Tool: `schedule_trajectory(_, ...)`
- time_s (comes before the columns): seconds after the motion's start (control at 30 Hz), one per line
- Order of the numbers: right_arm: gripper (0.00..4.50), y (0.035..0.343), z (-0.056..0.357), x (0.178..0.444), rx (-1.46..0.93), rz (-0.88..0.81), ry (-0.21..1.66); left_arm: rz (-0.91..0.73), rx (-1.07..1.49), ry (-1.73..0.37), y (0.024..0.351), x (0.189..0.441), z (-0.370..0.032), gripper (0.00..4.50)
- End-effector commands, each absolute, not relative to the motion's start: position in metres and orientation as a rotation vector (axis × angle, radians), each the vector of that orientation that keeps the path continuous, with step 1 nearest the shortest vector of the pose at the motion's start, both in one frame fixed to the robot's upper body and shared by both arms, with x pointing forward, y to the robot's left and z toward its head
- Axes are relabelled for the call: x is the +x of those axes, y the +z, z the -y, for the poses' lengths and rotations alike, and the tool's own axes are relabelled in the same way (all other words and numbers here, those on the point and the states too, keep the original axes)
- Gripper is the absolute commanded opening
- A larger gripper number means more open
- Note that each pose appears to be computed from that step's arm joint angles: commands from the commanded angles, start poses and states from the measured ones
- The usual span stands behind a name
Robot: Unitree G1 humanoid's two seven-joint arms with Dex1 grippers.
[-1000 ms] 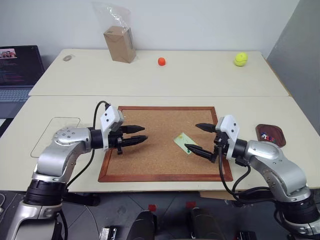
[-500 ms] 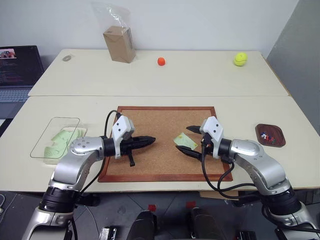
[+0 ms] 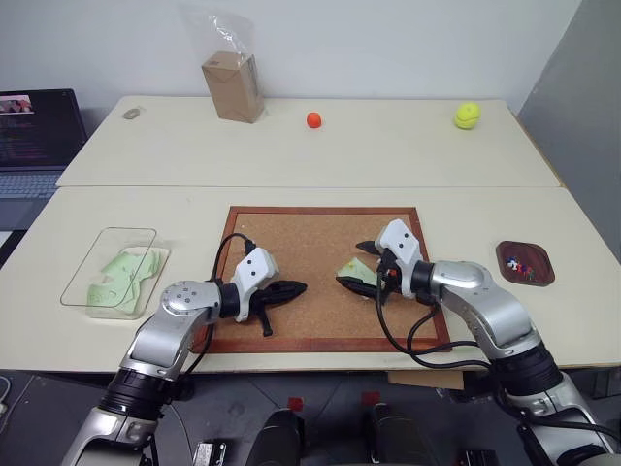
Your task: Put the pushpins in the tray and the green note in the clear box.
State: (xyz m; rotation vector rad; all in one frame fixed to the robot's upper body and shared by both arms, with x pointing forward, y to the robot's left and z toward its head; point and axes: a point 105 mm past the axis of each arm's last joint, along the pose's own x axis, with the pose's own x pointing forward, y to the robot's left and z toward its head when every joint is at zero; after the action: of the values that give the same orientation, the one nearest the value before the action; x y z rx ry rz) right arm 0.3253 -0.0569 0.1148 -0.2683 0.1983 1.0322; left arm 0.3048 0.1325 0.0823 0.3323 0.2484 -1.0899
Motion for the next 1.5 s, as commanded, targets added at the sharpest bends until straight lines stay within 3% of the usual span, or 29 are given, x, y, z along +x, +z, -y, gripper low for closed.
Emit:
schedule_trajectory(0.03,4.09,0.119,0.055,0.33,-0.282,-0.188,1.04,-0.289,0.339,-1.124,0.071,0.297,-0.13,0.0)
schedule_trajectory(0.7,0.04,0.109,0.048,0.341,-0.262,-0.211,1.035,-0.279,0.354,-1.152,0.077,0.291,-0.125,0.0)
schedule_trajectory(1.03,0.04,0.114,0.055,0.338,-0.27,-0.207,1.032,-0.303,0.371,-1.113,0.073,0.294,-0.128,0.0)
schedule_trajectory(1.5,0.04,0.162,0.068,0.325,-0.195,-0.127,0.999,-0.387,0.455,-1.06,0.055,0.303,-0.139,0.0)
